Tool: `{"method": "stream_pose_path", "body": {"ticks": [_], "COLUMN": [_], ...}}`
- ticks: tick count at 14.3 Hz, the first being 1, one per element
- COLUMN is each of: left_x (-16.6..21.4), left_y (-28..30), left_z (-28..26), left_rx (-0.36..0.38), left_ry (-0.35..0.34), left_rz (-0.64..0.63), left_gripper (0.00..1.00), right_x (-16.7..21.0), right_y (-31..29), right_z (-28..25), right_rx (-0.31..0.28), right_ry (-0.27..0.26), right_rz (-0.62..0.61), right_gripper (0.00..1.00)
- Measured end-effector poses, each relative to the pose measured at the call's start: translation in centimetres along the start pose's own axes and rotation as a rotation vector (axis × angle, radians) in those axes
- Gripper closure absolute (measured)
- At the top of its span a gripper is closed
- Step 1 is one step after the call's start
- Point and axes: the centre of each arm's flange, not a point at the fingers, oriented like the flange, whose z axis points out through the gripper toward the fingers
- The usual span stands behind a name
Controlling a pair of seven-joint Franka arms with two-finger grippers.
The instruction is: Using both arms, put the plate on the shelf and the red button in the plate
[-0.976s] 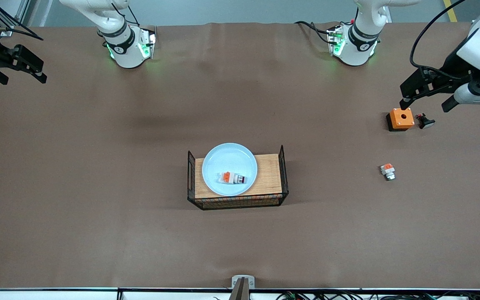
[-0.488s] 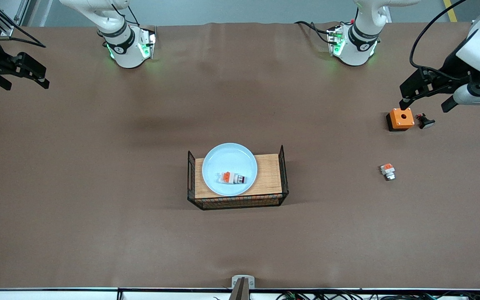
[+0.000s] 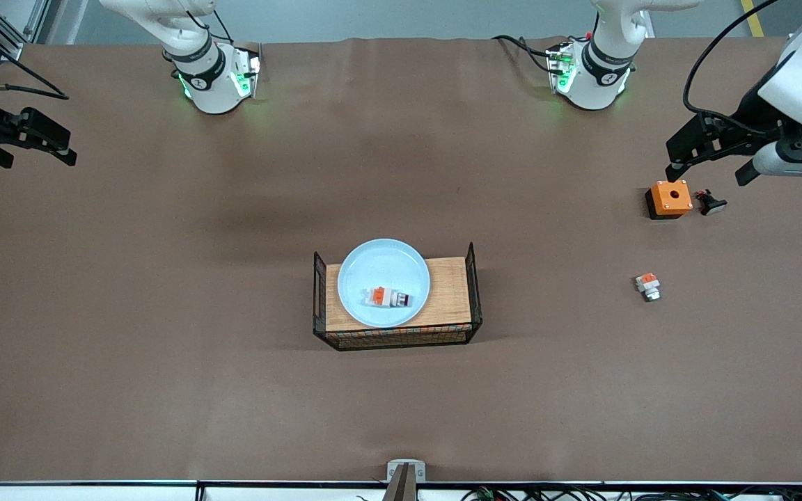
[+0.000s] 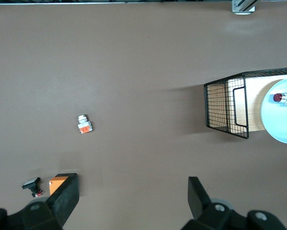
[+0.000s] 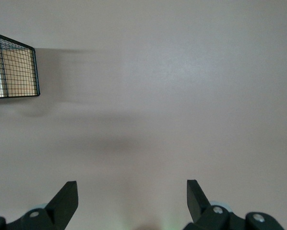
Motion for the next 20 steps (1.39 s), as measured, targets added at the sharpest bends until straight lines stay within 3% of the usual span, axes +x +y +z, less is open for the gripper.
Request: {"method": "stream_pose_path", "body": {"ticks": [8,20], "left_x": [-0.1,-0.1], "left_y": [0.5,0.5], "left_z": [0.4,0.5], "left_rx": [0.001,0.001], "left_ry": [-0.017,-0.019], "left_rz": [0.009,0.01], "left_gripper": [0.0,0.0], "right_x": [2.1,2.6], "right_y": [0.3,0.0], "right_z": [0.8,0.8], "right_rx": [0.006,0.007], "right_ry": [-0.025,-0.012], "right_rz": [0.001,-0.005], "right_gripper": [0.0,0.0]}}
